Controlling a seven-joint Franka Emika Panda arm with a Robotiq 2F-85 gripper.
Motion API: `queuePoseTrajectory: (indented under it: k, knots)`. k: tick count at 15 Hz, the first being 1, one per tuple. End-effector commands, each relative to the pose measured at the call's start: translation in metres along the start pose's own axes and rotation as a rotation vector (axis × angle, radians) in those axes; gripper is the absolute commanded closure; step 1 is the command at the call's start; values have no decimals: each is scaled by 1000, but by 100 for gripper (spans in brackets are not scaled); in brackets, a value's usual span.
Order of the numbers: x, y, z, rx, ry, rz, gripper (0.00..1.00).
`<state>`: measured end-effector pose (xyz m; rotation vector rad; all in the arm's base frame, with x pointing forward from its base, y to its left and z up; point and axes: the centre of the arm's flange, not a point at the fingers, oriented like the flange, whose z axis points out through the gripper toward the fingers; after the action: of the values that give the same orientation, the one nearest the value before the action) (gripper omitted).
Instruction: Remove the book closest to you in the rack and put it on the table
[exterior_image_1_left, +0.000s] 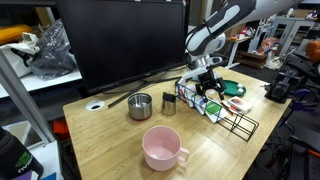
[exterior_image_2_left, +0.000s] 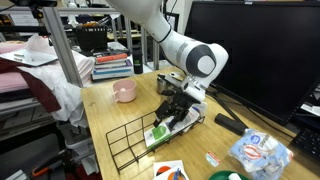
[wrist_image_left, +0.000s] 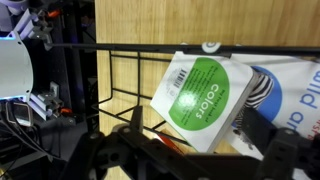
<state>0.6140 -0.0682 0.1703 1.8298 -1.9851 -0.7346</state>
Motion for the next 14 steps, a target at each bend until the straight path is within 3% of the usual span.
queuePoseTrajectory:
  k: [1,14]
  knots:
    - [6,8,0,-9,-40,-10,0]
    - [27,22,2,23,-10,58,0]
